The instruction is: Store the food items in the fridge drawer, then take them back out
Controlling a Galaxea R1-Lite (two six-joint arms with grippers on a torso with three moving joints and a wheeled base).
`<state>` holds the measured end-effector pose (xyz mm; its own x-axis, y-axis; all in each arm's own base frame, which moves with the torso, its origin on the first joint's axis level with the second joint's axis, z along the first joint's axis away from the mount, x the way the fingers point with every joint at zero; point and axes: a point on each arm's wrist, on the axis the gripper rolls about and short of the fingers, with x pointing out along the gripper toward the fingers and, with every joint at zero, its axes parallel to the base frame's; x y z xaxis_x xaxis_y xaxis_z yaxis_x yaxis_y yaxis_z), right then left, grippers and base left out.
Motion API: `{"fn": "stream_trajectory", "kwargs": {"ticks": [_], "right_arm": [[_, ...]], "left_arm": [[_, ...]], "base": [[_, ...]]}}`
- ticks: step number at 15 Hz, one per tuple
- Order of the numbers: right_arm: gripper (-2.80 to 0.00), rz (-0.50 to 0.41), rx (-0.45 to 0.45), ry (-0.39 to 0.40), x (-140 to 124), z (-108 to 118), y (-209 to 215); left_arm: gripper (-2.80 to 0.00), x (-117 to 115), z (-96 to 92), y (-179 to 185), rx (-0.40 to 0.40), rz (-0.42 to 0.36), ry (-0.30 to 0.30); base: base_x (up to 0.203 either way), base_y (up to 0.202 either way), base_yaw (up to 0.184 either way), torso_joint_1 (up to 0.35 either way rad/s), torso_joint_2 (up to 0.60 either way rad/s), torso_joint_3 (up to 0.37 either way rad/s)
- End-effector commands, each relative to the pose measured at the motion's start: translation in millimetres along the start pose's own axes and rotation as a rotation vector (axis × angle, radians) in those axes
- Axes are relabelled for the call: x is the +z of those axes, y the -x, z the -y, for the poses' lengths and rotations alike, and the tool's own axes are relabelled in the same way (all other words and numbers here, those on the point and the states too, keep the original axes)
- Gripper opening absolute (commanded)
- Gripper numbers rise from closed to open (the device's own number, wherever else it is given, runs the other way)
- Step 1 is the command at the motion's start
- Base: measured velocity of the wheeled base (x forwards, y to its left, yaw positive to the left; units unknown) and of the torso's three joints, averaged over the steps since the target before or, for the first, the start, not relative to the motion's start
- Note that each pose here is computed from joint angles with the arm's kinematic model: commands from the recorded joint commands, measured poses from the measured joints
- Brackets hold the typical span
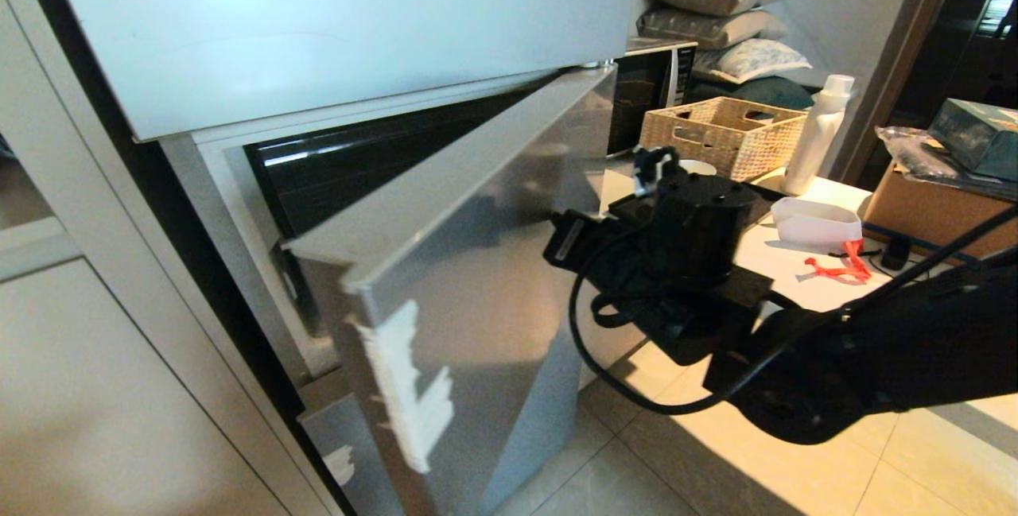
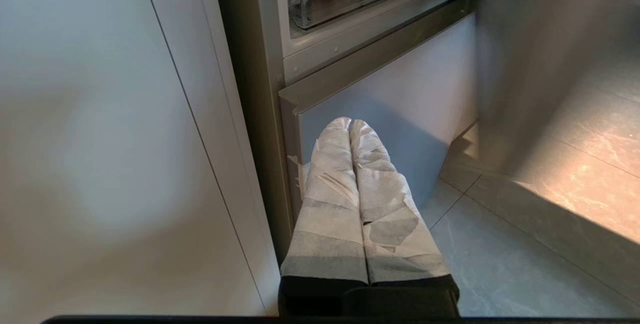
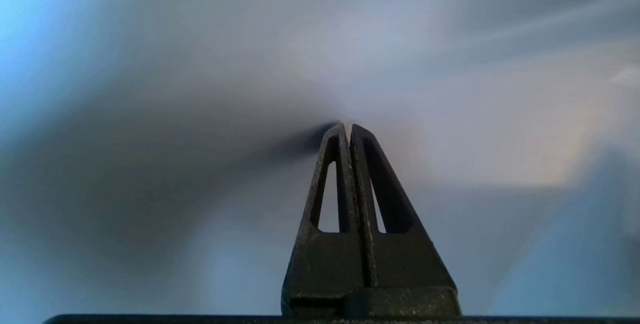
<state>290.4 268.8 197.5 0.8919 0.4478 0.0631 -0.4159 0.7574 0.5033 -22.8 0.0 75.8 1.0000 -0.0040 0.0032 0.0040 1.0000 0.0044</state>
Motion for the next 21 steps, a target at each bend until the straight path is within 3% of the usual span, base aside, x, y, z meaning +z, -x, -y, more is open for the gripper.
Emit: {"fn": "stream_trajectory", "kwargs": {"ticks": [1, 2, 5, 10, 13, 17, 21], "right_arm": [[-2.8, -0.053, 0.15, 0.018, -38.5, -16.1, -27.5], [-2.8, -0.042, 0.235, 0.015, -38.5, -22.1, -32.4], [-2.8, 0.027, 0.294, -0.001, -32.5, -26.7, -33.9], [-2.8, 0.06, 0.305, -0.005, -5.5, -30.9, -2.1], [-2.8, 0.061, 0.29, 0.005, -5.3, -27.8, -3.3], [-2.8, 0.115, 0.207, 0.152, 23.4, -23.9, 38.3], [-2.8, 0.089, 0.018, 0.332, 57.2, 21.7, 147.2]], "left_arm": [[-2.8, -0.4, 0.0, 0.0, -0.001, 0.0, 0.0], [-2.8, -0.4, 0.0, -0.1, -0.001, -0.001, 0.0], [-2.8, -0.4, 0.0, 0.0, -0.001, 0.0, 0.0], [-2.8, -0.4, 0.0, 0.0, -0.001, 0.0, 0.0], [-2.8, -0.4, 0.0, 0.0, -0.001, 0.0, 0.0], [-2.8, -0.4, 0.0, -0.1, 0.001, -0.002, 0.0], [-2.8, -0.4, 0.0, 0.0, 0.001, 0.0, 0.0]], "base": [[0.0, 0.0, 0.0, 0.0, 0.0, 0.0], [0.0, 0.0, 0.0, 0.0, 0.0, 0.0], [0.0, 0.0, 0.0, 0.0, 0.0, 0.0], [0.0, 0.0, 0.0, 0.0, 0.0, 0.0], [0.0, 0.0, 0.0, 0.0, 0.0, 0.0], [0.0, 0.0, 0.0, 0.0, 0.0, 0.0], [0.0, 0.0, 0.0, 0.0, 0.0, 0.0]]}}
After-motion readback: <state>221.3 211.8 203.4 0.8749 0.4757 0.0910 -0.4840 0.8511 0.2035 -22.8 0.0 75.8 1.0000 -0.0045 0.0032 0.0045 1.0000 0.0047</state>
